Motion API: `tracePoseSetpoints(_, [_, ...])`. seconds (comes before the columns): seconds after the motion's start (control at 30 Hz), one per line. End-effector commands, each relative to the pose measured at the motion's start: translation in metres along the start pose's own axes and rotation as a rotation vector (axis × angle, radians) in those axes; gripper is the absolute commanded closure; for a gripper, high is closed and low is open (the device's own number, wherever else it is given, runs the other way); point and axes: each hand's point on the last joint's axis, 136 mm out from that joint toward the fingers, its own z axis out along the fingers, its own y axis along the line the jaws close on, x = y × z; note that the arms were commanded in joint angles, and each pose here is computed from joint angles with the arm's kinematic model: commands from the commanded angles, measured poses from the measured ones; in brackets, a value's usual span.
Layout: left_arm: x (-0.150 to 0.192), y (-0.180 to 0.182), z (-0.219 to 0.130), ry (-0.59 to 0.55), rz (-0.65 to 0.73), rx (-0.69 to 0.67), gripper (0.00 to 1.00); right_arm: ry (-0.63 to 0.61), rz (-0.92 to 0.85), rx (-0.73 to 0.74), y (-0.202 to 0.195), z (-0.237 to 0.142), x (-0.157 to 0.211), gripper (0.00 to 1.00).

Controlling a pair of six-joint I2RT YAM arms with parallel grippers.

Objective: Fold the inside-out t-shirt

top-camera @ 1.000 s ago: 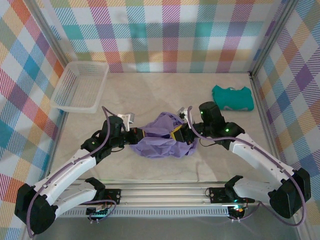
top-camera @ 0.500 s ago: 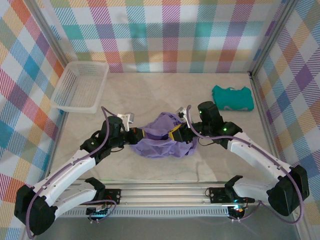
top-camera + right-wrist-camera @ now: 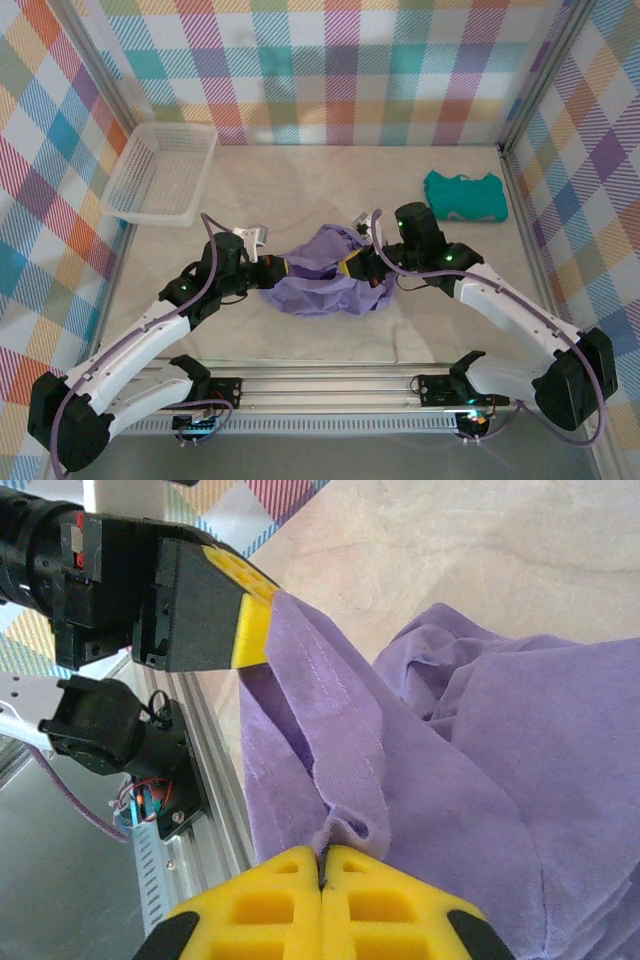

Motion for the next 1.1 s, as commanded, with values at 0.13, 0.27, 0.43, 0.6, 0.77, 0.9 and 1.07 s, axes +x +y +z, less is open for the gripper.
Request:
tracePoseSetpoints(0.13, [0.003, 0.034, -0.002, 0.015, -0.112, -0.128, 1.00, -0.173, -0.038, -0.157, 0.033, -0.040, -0.034, 0.98])
tracePoseSetpoints(0.27, [-0.002, 0.016, -0.001, 0.002, -0.092, -0.018, 1.00, -0.189, -0.023, -0.200, 0.033, -0.036, -0.035, 0.99])
tracePoseSetpoints(0.43, [0.003, -0.018, -0.002, 0.041, -0.007, 0.164, 0.94, -0.209, 0.005, -0.264, 0.035, -0.030, -0.041, 0.99])
tracePoseSetpoints(0.6, [0.022, -0.049, 0.000, 0.106, 0.142, 0.256, 0.86, -0.243, 0.048, -0.334, 0.036, -0.024, -0.056, 0.99])
tracePoseSetpoints(0.77, [0.032, -0.044, 0.009, 0.146, 0.174, 0.199, 0.86, -0.253, 0.041, -0.372, 0.044, -0.028, -0.064, 0.99])
tracePoseSetpoints(0.9, [0.035, -0.034, 0.017, 0.172, 0.166, 0.149, 0.88, -0.245, 0.019, -0.387, 0.051, -0.033, -0.065, 0.99])
tracePoseSetpoints(1.07, [0.021, -0.017, 0.014, 0.108, 0.144, 0.032, 0.94, -0.205, -0.010, -0.318, 0.043, -0.035, -0.052, 1.00])
